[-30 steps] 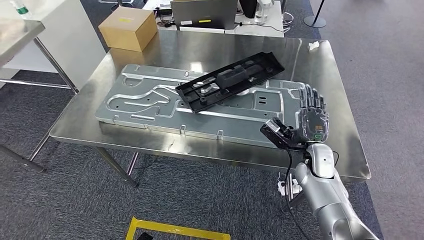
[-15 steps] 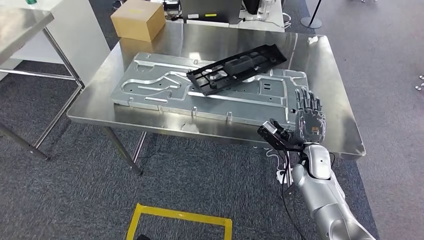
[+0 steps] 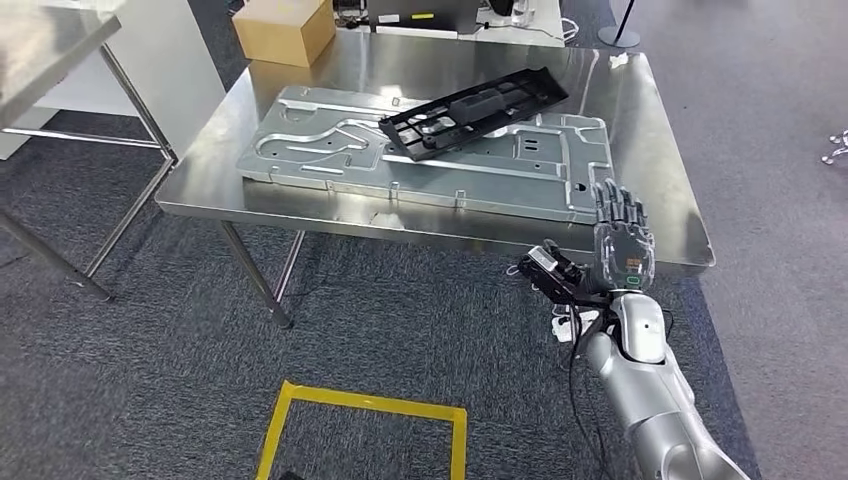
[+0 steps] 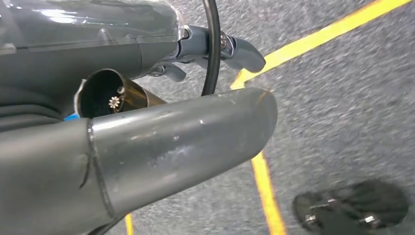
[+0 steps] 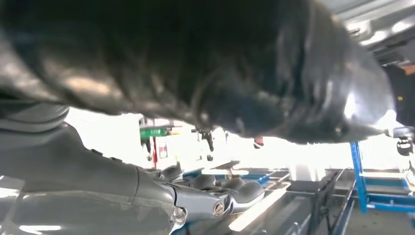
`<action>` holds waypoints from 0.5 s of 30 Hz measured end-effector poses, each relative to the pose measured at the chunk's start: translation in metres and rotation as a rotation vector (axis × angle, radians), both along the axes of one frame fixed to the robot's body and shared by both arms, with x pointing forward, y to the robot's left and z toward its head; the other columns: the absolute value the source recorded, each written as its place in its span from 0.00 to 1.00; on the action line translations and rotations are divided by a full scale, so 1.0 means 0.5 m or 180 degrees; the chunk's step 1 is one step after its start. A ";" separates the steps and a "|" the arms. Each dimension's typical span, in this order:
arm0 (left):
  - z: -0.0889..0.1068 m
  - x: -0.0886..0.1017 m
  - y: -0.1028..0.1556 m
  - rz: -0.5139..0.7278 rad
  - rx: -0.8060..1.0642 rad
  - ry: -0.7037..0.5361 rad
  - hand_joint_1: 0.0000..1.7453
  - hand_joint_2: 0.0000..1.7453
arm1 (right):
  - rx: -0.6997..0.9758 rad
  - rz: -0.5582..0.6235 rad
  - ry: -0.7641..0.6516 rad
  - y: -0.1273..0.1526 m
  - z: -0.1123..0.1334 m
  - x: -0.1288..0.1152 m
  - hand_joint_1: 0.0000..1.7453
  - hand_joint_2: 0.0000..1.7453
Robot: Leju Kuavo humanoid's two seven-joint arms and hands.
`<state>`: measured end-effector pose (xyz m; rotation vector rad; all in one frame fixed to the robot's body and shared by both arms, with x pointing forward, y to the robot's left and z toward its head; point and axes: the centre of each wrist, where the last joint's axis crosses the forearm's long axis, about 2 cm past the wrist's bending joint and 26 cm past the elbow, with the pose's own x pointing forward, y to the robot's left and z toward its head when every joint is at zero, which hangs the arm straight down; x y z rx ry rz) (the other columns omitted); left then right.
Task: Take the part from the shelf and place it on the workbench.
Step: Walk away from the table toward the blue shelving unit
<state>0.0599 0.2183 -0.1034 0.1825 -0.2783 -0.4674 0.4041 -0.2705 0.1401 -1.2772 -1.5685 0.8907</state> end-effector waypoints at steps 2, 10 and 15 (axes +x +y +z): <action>-0.001 -0.003 0.001 -0.0006 0.0007 0.0011 0.00 0.00 | 0.0045 -0.0003 0.0035 0.003 -0.008 -0.006 0.00 0.00; -0.001 0.004 0.010 -0.0005 0.0038 -0.0044 0.00 0.00 | 0.0328 -0.0030 0.0456 0.015 -0.100 -0.075 0.00 0.00; -0.001 0.000 0.012 0.0118 0.0058 -0.0046 0.00 0.00 | 0.1068 -0.0135 0.1205 0.023 -0.235 -0.194 0.00 0.00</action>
